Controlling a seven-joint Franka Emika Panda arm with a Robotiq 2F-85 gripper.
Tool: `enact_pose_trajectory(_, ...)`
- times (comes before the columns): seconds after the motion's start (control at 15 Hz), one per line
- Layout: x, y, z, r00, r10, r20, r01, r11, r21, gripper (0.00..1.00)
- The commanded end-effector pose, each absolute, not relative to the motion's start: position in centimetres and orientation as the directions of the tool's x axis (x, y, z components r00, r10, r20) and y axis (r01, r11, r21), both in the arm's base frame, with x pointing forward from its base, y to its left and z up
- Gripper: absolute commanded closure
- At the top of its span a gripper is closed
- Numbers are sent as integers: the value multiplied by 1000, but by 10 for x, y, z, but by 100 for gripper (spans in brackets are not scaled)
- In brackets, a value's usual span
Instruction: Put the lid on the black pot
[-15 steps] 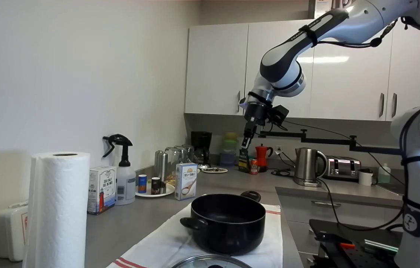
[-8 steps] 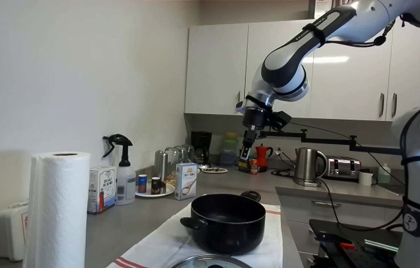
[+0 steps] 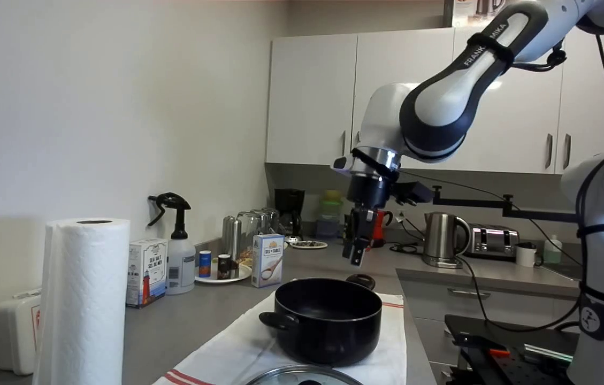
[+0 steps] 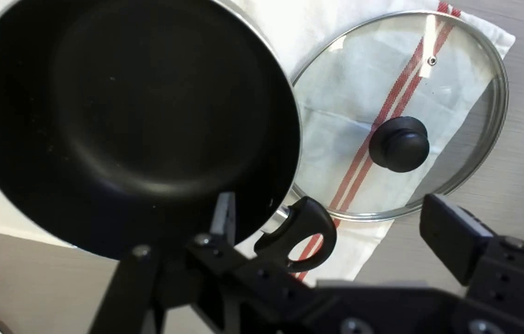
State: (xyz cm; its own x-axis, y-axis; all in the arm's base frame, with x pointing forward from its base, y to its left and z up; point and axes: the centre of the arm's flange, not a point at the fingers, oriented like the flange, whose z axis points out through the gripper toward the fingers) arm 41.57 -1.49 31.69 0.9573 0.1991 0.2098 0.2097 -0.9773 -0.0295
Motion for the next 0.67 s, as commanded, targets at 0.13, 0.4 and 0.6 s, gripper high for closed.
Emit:
enact_pose_trajectory(0.13, 425, 52, 272, 949, 268, 168, 254, -962, 98, 0)
enact_pose_trajectory(0.4, 435, 82, 247, 942, 310, 129, 290, -945, 151, 0)
enact_pose_trajectory(0.6, 446, 94, 236, 936, 331, 122, 311, -937, 158, 0)
